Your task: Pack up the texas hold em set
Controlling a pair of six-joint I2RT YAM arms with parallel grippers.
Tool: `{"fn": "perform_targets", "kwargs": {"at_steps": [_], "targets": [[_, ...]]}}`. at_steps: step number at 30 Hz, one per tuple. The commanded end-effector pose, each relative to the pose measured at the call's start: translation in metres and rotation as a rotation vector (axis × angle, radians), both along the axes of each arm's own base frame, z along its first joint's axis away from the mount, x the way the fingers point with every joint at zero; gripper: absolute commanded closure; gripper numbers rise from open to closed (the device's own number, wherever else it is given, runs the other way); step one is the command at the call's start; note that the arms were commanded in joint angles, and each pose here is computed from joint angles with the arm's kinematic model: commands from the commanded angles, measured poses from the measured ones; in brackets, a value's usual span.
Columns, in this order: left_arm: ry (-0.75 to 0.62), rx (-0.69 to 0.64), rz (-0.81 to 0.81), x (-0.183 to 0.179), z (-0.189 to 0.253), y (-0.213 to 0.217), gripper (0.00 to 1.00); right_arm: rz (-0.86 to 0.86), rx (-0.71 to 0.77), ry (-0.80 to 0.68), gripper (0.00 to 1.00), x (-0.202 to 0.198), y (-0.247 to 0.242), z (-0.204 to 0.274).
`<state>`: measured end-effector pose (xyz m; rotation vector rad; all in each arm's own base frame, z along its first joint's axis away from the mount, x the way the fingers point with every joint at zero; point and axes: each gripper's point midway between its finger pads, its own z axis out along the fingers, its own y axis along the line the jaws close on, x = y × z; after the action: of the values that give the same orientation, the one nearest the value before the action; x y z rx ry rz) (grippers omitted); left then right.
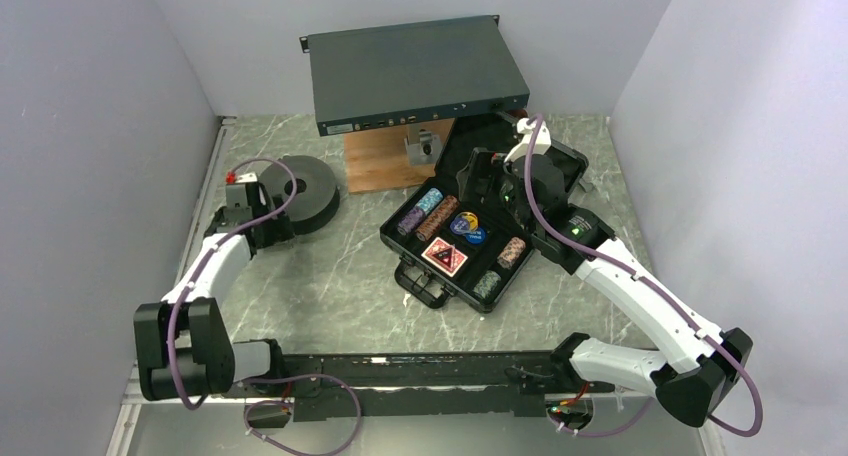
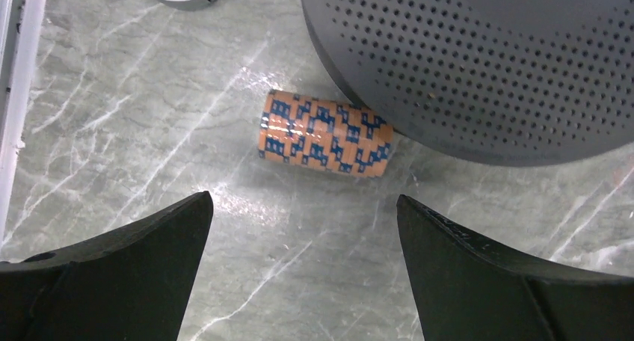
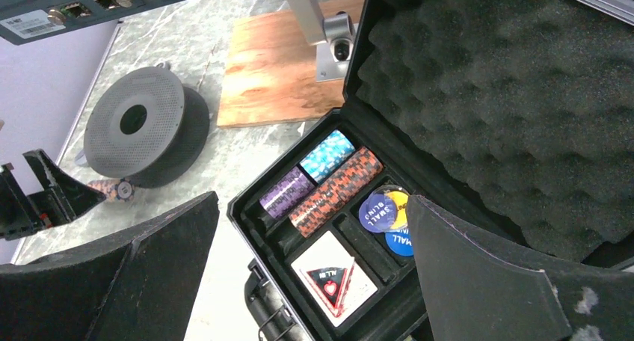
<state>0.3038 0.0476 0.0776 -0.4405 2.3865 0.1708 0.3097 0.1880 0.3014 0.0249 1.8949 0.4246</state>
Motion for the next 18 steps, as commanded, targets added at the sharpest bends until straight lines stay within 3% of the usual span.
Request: {"fn": "perform_targets", "kwargs": {"at_steps": [1, 11, 18], "targets": [[-0.083, -0.039, -0.038, 0.026, 0.019, 0.004, 0.0, 0.024, 0.054, -0.042, 0.0, 0.001, 0.007, 0.016], [-0.045, -0.073, -0.072, 0.034, -0.01, -0.001, 0.02, 0.041, 0.049, -0.035, 0.0, -0.001, 0.014, 0.013], [-0.013, -0.009, -0.031, 0.036, -0.017, 0.014, 0.01, 0.043, 0.05, -0.038, 0.0, -0.002, 0.014, 0.014]]}}
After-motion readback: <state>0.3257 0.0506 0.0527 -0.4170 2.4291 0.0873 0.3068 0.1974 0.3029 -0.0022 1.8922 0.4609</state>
